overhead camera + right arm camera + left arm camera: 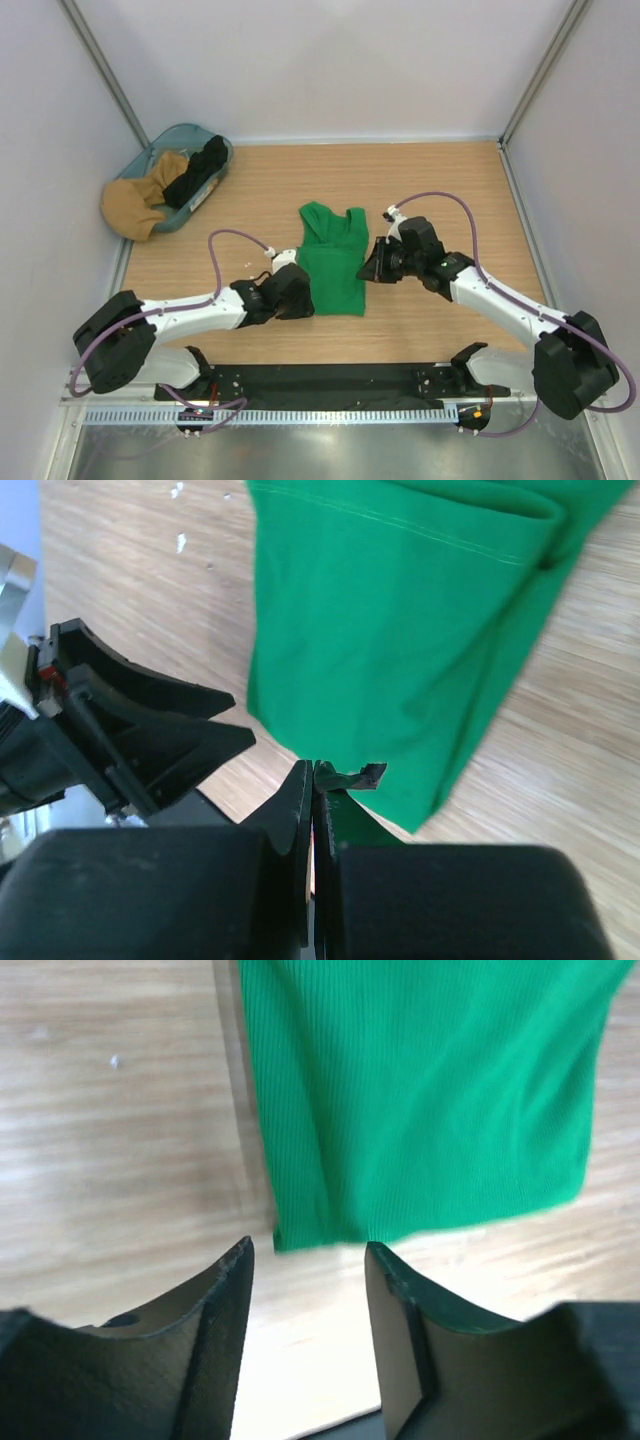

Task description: Fold and stack the tank tops

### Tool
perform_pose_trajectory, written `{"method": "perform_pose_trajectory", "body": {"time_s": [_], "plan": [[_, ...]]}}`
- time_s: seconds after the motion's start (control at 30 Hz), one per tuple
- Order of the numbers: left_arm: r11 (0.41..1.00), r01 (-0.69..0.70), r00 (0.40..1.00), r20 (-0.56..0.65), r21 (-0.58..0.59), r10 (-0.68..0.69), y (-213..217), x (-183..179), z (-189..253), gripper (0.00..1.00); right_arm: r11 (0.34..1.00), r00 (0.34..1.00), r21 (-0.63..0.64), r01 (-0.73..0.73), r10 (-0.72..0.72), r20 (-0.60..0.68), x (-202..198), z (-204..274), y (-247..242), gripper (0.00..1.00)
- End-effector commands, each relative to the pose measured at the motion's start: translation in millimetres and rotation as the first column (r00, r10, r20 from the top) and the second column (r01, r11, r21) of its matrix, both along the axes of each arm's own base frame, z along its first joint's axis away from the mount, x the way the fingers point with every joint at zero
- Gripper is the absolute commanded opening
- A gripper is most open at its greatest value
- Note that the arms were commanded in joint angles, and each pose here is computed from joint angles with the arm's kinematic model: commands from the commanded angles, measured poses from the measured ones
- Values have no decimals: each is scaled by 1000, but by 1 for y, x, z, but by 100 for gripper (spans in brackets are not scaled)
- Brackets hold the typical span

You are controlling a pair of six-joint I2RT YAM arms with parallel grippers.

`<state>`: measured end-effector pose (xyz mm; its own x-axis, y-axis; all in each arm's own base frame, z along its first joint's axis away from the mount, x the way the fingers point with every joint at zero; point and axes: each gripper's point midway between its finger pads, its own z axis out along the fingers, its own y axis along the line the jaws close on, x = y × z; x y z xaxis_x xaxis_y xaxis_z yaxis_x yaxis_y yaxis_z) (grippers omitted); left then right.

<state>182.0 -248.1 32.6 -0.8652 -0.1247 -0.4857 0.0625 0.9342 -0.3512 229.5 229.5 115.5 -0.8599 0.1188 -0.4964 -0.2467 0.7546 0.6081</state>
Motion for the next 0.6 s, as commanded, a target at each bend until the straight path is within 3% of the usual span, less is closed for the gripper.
{"method": "perform_pose_trajectory", "body": {"time_s": [0.0, 0.07, 0.33, 0.57], "plan": [[999, -41, 997, 65, 12, 40, 9, -1, 29, 52, 986, 994, 138, -98, 91, 59, 7, 27, 34, 1], [999, -32, 997, 65, 30, 30, 12, -9, 37, 52, 981, 992, 156, -116, 106, 67, 11, 29, 43, 1], [989, 65, 990, 134, -136, -46, -37, -14, 82, 28, 957, 979, 211, -201, 190, 69, 16, 17, 86, 1], [990, 65, 988, 144, -126, -47, -62, 4, 54, 13, 946, 977, 246, -210, 208, 37, 28, -3, 103, 1]]}}
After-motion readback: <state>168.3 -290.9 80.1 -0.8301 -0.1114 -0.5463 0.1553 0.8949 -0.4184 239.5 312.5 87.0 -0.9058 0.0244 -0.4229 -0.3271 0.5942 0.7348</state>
